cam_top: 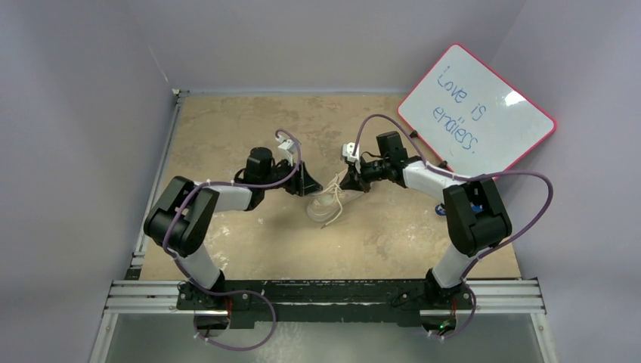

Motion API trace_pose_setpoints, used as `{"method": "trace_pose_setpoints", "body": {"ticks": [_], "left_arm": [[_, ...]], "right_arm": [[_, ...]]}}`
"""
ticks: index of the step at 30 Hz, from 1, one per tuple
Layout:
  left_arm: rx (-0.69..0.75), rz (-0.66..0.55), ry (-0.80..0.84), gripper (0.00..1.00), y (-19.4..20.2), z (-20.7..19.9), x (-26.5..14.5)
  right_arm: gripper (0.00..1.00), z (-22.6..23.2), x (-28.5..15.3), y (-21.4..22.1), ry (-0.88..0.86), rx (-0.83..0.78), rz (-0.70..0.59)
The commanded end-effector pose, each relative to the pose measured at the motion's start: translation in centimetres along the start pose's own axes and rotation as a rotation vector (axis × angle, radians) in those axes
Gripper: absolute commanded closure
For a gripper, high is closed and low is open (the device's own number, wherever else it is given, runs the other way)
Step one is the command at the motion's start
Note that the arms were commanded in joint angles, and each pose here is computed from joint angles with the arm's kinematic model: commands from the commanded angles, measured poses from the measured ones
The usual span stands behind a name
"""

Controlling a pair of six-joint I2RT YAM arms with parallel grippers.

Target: Tie the shoes

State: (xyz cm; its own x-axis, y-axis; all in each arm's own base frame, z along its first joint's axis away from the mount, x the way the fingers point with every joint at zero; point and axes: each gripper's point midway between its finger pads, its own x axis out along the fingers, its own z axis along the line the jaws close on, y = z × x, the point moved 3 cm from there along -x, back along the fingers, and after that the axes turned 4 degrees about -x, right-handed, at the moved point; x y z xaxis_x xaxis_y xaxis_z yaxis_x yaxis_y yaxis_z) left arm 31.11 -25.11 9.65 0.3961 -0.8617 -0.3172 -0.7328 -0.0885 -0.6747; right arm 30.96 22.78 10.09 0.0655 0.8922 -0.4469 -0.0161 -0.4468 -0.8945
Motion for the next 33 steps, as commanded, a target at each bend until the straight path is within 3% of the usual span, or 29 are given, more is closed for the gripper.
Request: {"method": "trace_pose_setpoints", "body": {"ticks": [1,6,10,20,29,33], "left_arm": [[-0.003,-0.007,0.055,0.4,0.2,-1.0,-0.7],[-0.02,0.012,0.113,0.39,0.6,-1.5,-0.5],[0.009,0.003,0.098,0.44,0.3,-1.3,-0.6],[0.022,0.006,0.109,0.76,-0.3,-1.5,-0.3],[0.041,-0.006,0.128,0.96,-1.2,-2.4,-0.6],[0.053,0.007,0.117,1.0,-1.0,-2.2,-0.7]], "right_arm": [[1.0,0.2,-0.6,-1.0,0.007,-0.017,-0.016],[1.0,0.2,-0.6,-0.9,0.003,-0.014,-0.017],[1.0,0.2,-0.5,-0.8,0.0,-0.013,-0.016],[1.0,0.2,-0.4,-0.8,-0.009,-0.009,-0.017],[1.0,0.2,-0.6,-0.9,0.004,-0.008,-0.008],[1.0,-0.1,-1.3,-1.1,0.05,0.009,0.018]]}}
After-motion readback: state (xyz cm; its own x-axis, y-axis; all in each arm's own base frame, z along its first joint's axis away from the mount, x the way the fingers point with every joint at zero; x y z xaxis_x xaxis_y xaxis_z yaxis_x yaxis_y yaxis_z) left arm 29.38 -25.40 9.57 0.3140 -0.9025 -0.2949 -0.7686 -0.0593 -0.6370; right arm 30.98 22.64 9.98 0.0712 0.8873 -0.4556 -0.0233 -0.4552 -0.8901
